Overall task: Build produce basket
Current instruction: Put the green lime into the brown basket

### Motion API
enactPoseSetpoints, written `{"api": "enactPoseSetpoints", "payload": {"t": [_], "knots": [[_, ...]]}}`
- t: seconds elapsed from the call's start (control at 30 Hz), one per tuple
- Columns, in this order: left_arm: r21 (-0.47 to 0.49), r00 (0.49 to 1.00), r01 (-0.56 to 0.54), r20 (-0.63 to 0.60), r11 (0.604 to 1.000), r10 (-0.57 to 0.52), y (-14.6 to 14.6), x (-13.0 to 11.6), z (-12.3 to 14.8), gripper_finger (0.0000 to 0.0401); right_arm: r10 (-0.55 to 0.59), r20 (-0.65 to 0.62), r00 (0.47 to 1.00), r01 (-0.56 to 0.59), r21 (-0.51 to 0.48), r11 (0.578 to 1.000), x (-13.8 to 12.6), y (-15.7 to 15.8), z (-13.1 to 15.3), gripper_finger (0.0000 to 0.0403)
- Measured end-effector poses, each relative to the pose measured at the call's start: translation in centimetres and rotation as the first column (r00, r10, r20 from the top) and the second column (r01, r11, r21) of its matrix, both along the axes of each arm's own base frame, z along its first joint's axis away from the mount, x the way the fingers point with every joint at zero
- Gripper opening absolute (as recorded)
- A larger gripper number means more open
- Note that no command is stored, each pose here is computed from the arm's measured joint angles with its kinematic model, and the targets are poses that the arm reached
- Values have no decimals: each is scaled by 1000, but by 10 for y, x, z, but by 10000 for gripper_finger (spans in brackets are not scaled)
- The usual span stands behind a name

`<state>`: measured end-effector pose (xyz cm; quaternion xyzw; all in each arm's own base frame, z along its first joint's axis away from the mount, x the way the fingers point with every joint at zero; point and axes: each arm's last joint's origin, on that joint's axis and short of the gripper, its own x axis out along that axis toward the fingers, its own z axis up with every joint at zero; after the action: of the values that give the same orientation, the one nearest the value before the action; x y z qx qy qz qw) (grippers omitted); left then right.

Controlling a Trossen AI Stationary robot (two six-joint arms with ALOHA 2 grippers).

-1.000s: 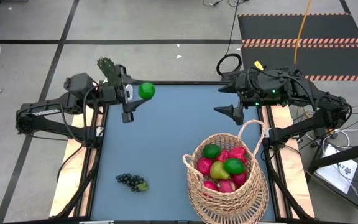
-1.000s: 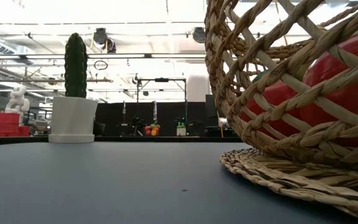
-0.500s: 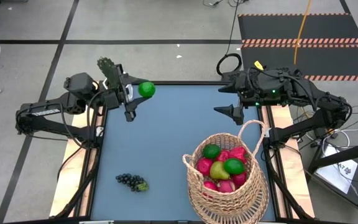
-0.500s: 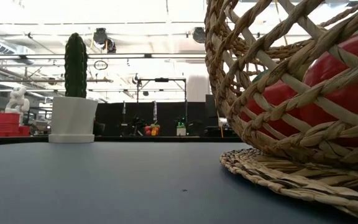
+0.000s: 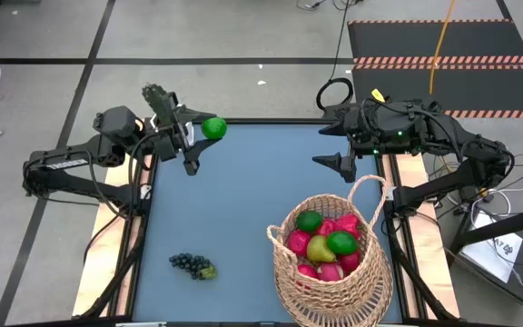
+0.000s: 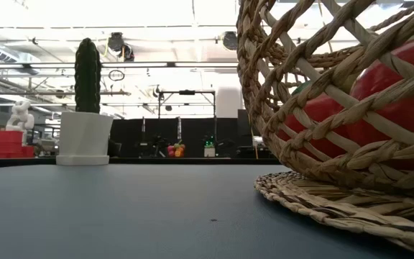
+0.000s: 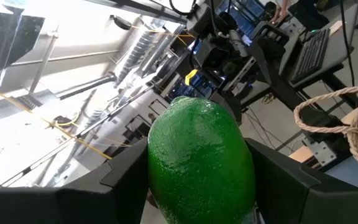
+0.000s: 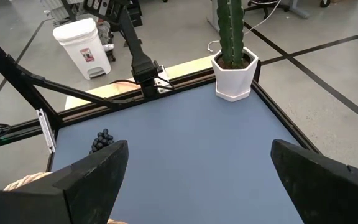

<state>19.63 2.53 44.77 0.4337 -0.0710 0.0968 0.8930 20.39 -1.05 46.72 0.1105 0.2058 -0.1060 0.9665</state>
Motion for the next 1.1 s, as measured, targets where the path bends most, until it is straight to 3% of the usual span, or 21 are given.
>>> {"api": "enactPoseSetpoints", "payload": {"t": [0.2,0.53,0.83,1.1], "knots": [[-33,1000,7,4,999,-7,0,0,0,239,0,0,1000,0,0,1000,0,0,0,389],[-272,998,64,39,960,-55,0,0,0,239,0,0,1000,0,0,1000,0,0,0,389],[-552,990,140,100,822,-101,0,0,0,239,0,0,1000,0,0,1000,0,0,0,389],[-714,981,192,150,673,-121,0,0,0,239,0,0,1000,0,0,1000,0,0,0,389]]}}
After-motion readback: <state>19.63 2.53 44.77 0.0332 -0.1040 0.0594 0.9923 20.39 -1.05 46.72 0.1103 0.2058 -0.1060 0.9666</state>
